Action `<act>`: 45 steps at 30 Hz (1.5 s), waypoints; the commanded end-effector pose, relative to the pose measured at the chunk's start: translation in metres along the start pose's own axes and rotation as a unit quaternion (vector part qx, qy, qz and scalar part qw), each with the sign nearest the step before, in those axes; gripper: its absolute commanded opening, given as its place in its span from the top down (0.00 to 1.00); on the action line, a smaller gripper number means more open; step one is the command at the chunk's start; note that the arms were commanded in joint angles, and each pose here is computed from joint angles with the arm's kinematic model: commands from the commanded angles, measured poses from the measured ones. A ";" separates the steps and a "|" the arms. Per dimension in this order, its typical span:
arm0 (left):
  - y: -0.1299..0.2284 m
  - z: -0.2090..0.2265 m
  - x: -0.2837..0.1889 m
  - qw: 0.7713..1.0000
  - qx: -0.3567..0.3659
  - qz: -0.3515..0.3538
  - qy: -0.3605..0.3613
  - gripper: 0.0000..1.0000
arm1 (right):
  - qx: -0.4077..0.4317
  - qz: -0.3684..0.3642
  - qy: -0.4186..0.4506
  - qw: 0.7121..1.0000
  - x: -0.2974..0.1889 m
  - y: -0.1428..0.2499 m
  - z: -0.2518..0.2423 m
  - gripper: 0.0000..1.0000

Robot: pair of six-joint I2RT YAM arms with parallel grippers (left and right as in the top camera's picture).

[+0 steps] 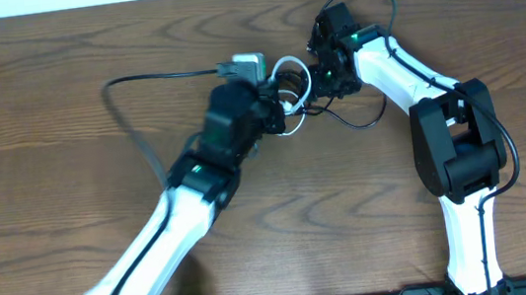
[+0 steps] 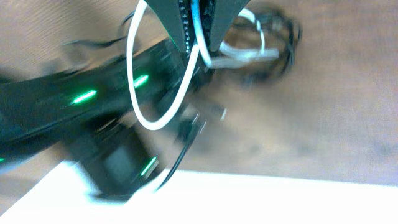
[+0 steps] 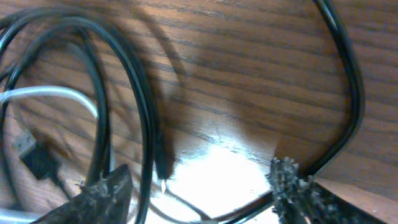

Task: Untangle cables
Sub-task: 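Pull the white cable far left with the left gripper, out of the black cable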

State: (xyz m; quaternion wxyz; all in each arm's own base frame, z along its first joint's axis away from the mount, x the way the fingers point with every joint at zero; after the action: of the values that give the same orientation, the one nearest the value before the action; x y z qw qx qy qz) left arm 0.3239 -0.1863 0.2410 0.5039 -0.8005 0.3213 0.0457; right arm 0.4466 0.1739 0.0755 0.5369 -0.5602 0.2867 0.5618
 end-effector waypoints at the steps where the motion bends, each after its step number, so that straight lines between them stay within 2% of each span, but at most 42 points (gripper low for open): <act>1: -0.036 -0.021 -0.038 0.996 0.038 -0.076 0.035 0.92 | 0.005 0.014 0.024 1.000 0.007 0.006 -0.010 0.24; 3: -0.055 -0.033 -0.063 0.989 0.055 -0.124 0.060 0.93 | 0.005 0.014 0.029 0.999 0.007 0.006 -0.011 0.18; 6: -0.080 -0.049 -0.100 0.974 0.063 -0.198 0.092 0.92 | 0.005 0.015 0.037 0.999 0.007 0.007 -0.013 0.17; 9: -0.110 -0.066 -0.153 0.943 0.059 -0.298 0.137 0.93 | 0.007 0.015 0.039 0.999 0.007 0.007 -0.013 0.11; 11: -0.120 -0.073 -0.177 0.925 0.058 -0.340 0.160 0.93 | 0.010 0.015 0.045 0.999 0.006 0.007 -0.014 0.05; 15: -0.131 -0.080 -0.221 0.895 0.055 -0.400 0.191 0.93 | 0.023 0.021 0.091 0.995 0.005 0.010 -0.024 0.04; 19: -0.136 -0.071 -0.238 0.888 0.035 -0.432 0.153 0.93 | 0.045 0.025 0.156 0.986 0.002 0.014 -0.037 0.03; 26: -0.141 -0.055 -0.240 0.886 0.013 -0.458 0.077 0.92 | 0.064 0.038 0.249 0.966 -0.008 0.021 -0.064 0.02; 36: -0.140 -0.048 -0.240 0.886 0.023 -0.461 0.037 0.93 | 0.149 0.056 0.255 0.954 -0.012 0.041 -0.119 0.01; 39: -0.141 -0.042 -0.241 0.883 0.033 -0.468 -0.002 0.92 | 0.168 0.061 0.257 0.950 -0.010 0.051 -0.135 0.01; 45: -0.142 -0.022 -0.256 0.866 0.002 -0.492 -0.088 0.93 | 0.230 0.067 0.267 0.933 -0.011 0.075 -0.177 0.01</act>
State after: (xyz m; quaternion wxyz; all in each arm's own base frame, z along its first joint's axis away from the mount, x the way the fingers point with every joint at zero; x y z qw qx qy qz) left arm 0.2064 -0.0657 0.4583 0.4926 -0.8465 -0.0952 -0.1779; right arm 0.4570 0.0241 0.0710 0.5505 -0.5617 0.5074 0.3521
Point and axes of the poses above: each gripper's point midway between its finger pads, its own x axis out along the fingers, its own z axis along the line the jaws close on, y = z × x, the point moved 7 cm from there along -x, back along the fingers, and after that the axes turned 9 degrees about -x, right-handed, at the moved point
